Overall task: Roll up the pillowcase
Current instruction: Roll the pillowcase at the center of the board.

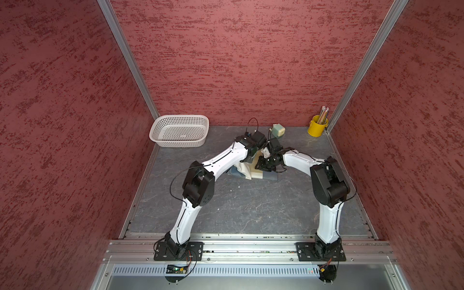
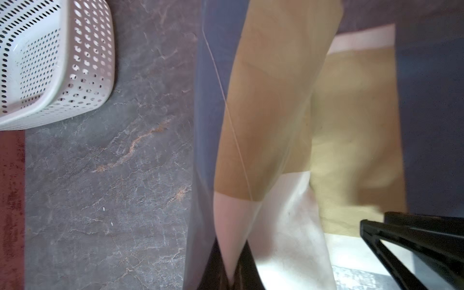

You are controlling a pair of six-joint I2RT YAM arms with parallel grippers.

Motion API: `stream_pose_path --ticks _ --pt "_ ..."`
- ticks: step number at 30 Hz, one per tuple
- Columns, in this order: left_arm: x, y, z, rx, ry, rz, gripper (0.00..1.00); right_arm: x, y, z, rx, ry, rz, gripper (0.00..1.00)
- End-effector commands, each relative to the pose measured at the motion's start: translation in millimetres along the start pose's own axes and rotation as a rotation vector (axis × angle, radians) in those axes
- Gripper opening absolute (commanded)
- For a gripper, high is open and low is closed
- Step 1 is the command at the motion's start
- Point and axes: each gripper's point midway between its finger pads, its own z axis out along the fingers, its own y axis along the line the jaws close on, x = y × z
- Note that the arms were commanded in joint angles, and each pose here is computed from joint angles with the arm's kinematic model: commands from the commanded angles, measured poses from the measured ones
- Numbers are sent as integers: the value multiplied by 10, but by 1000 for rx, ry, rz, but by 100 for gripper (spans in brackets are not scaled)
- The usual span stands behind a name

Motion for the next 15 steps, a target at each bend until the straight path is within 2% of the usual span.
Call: stream_pose_path --ticks 1,3,8,15 --pt "43 293 -85 -60 6 14 0 -58 108 -34 -41 -22 -10 29" --pt "39 370 -130 -15 -18 -40 0 -52 127 -72 -46 -27 -15 29" --pt "89 718 -146 -35 -28 -116 0 -49 201 -20 -101 -15 -14 27" --pt "217 1045 42 251 -61 -383 0 -117 560 92 -261 3 -1 20"
